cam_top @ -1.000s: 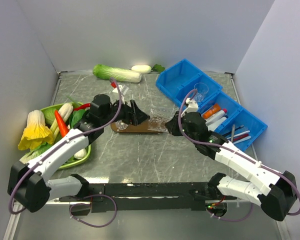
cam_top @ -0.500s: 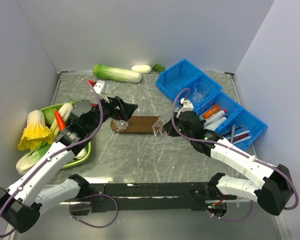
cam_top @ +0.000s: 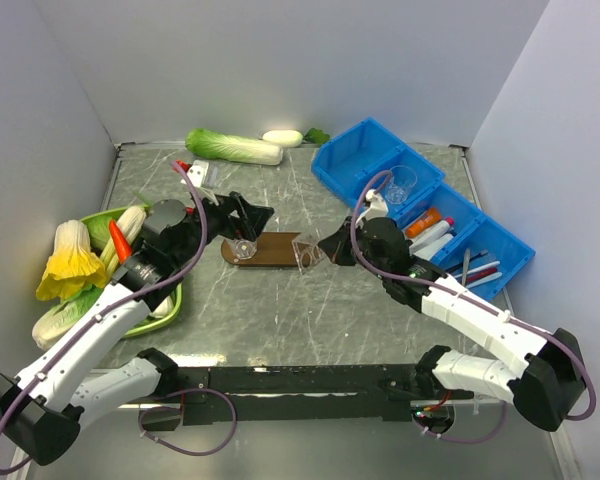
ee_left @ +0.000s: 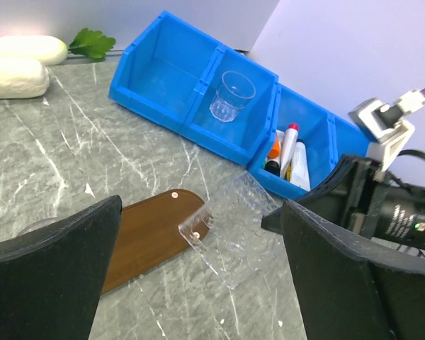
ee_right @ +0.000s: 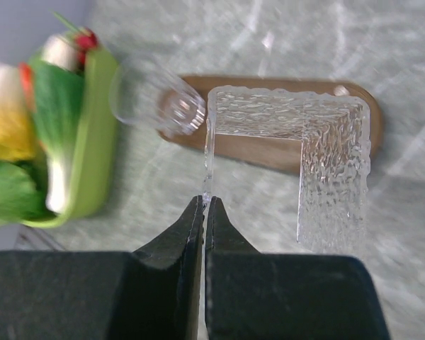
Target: Prepare toiletry sets of a toothbrush and toothpaste on the tray
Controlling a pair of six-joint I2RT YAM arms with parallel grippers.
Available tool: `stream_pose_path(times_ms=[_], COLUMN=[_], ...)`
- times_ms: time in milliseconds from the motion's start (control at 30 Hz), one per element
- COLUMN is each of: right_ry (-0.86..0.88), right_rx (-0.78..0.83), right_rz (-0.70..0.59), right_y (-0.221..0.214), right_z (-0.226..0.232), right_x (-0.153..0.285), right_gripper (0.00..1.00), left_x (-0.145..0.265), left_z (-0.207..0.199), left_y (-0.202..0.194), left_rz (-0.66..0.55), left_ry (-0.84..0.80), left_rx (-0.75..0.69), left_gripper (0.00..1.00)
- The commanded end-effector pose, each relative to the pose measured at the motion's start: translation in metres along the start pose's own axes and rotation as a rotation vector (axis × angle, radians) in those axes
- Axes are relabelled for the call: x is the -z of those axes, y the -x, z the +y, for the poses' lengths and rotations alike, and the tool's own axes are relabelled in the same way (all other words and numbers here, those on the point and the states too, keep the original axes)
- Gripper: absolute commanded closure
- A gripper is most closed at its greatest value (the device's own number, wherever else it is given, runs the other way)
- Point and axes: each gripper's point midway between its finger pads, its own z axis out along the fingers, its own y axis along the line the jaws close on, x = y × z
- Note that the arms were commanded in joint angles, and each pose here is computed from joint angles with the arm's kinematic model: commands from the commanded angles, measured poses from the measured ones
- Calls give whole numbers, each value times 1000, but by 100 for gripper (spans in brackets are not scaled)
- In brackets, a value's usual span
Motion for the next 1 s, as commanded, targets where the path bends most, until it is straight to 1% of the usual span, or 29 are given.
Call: stream_pose_path(times_ms=[0, 167, 267, 567, 733, 967], right_ry=[198, 301, 327, 323, 314, 294], right_rx=[-114, -155, -157, -186, -156, -156], right_rz=[-164, -173, -189, -167, -152, -125], right_y=[50, 53, 57, 43, 38, 25], right_z=[46, 60, 66, 60, 56, 48], right_x=[6, -7, -15, -48, -62, -78], right_gripper=[100, 100, 100, 100, 100, 100], left_x=[5, 5, 4, 3, 1, -1], left_z=[0, 0, 1, 3, 4, 3], left_y=[17, 16, 16, 14, 12, 9], left_rz=[-68, -65, -62, -56, -46, -34], left_ry=[12, 12, 13, 21, 19, 15], left_rx=[-15, -15, -18, -23, -24, -23], left_gripper=[1, 1, 1, 1, 1, 1])
